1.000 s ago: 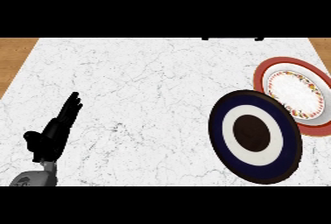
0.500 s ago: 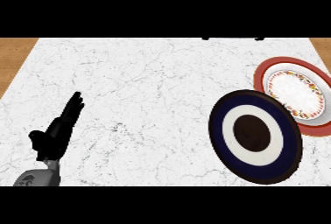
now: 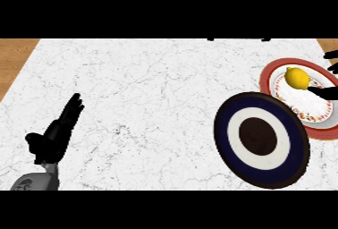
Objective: Pick the lemon from the plate and place it in the plate
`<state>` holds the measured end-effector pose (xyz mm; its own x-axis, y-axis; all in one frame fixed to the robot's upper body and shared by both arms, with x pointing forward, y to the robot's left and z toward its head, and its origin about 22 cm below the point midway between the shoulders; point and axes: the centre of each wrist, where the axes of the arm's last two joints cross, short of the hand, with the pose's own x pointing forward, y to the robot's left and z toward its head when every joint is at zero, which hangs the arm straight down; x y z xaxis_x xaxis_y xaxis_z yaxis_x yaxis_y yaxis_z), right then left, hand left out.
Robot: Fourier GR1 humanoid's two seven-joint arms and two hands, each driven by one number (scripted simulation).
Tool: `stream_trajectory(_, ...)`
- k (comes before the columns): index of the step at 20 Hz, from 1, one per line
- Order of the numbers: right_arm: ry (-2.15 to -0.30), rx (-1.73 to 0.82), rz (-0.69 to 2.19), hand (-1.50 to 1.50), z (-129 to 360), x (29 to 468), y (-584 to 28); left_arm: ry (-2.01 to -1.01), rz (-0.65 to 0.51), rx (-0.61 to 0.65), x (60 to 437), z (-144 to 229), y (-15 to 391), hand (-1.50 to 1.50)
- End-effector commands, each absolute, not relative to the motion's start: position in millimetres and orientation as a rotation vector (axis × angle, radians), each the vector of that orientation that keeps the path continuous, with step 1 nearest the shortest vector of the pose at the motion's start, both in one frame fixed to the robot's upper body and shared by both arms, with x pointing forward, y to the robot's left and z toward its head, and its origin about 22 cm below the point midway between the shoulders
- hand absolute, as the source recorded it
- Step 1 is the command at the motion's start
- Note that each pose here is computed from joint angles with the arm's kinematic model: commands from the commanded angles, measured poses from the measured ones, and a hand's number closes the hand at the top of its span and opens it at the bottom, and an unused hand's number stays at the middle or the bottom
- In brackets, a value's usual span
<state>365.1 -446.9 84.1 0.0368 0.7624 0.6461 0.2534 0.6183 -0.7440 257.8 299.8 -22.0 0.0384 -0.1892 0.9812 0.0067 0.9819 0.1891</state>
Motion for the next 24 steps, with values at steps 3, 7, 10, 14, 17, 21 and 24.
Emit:
stream_trajectory(3,-1.458,-0.831,0.368,-1.5,62.9,378.4,-422.1,-1.53,-0.16,0.122,246.8,-36.6,291.1,0.0)
stream_trajectory(7,-1.569,-0.778,0.174,-1.5,92.1,378.1,-447.5,-1.536,-0.161,0.134,268.7,-17.2,287.9,0.0)
stream_trajectory(10,-1.664,-0.714,0.001,-1.5,83.7,357.1,-472.1,-1.52,-0.156,0.162,264.1,-12.4,305.1,0.0)
stream_trajectory(14,-1.672,-0.587,-0.149,-1.5,91.4,338.9,-501.1,-1.53,-0.141,0.145,256.8,-20.2,289.6,0.0)
stream_trajectory(17,-1.694,-0.551,-0.238,-1.5,89.8,301.4,-539.1,-1.546,-0.15,0.138,260.0,-9.5,295.3,0.0)
stream_trajectory(21,-1.72,-0.546,-0.192,-1.5,80.3,249.3,-574.8,-1.539,-0.165,0.133,252.0,-34.6,277.1,0.0)
stream_trajectory(24,-1.73,-0.532,-0.151,-1.5,81.5,232.7,-585.7,-1.529,-0.151,0.138,263.4,-4.2,312.5,0.0)
